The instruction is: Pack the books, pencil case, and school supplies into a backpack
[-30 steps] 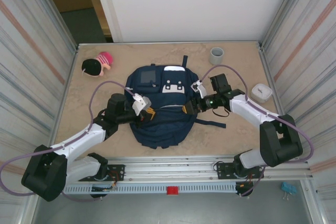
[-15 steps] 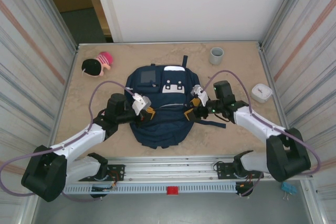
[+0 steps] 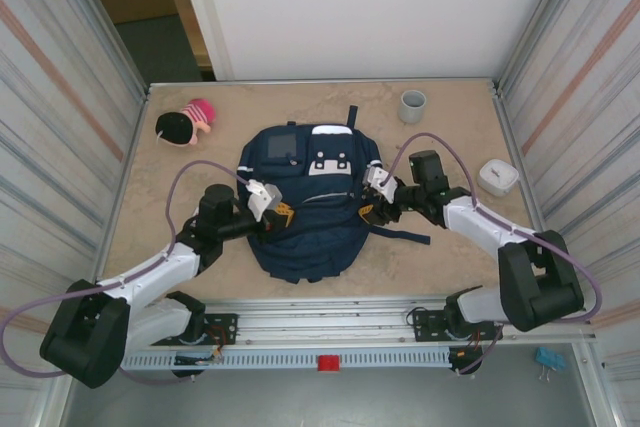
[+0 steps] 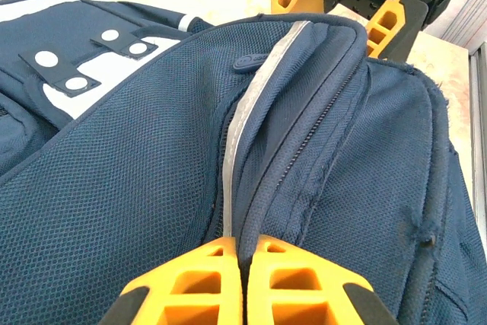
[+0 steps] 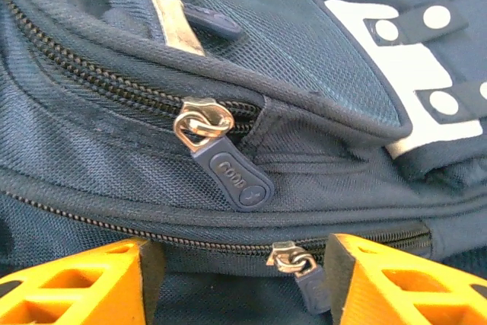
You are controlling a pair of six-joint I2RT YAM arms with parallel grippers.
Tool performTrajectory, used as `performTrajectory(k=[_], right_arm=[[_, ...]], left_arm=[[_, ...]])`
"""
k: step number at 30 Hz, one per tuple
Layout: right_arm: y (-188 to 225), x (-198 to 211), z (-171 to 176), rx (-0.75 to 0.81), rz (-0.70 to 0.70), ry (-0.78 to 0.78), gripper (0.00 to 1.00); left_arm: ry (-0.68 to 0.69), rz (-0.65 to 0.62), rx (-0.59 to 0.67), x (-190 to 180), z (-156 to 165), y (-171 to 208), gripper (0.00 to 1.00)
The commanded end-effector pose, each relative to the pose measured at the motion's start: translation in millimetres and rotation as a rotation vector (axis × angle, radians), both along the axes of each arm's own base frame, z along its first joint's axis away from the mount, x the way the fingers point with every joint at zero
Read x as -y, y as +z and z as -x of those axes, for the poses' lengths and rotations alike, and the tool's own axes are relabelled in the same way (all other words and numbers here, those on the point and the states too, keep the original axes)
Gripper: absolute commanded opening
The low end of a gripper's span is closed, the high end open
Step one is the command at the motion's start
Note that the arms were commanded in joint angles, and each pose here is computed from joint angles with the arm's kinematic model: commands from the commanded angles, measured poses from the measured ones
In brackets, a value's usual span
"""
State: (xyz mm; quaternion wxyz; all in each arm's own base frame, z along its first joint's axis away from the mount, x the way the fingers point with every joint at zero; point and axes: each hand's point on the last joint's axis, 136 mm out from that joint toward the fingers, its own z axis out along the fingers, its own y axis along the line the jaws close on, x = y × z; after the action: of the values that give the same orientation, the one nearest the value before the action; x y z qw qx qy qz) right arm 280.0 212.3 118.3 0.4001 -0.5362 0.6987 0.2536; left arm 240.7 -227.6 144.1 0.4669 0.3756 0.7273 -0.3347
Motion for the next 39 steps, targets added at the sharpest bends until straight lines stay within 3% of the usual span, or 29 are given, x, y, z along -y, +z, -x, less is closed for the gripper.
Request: performTrajectory(k=[1,14,28,34,39], right_arm=[[18,-11,5,0.047,-0.068,0.132,0.57],[42,-10,17,-0.028,-0.152,0.197,0.57],[19,-26,1,-0.126,-0.098,0.197,0.52],[20,-29,-1,-0.118,-0.103,0.182,0.41],[26,-28,5,-0.133,-0.092,0.178,0.16]], left_arm=[[0.025,0.066,0.109,-2,-10,32,0.00],[0.024,0.048,0.106,-3,-10,28,0.00],[0.019,0.064,0.115,-2,-9,36,0.00],[0.021,0.066,0.120,-3,-8,38,0.00],[0.028,0.059,0.127,-5,-8,39,0.00]])
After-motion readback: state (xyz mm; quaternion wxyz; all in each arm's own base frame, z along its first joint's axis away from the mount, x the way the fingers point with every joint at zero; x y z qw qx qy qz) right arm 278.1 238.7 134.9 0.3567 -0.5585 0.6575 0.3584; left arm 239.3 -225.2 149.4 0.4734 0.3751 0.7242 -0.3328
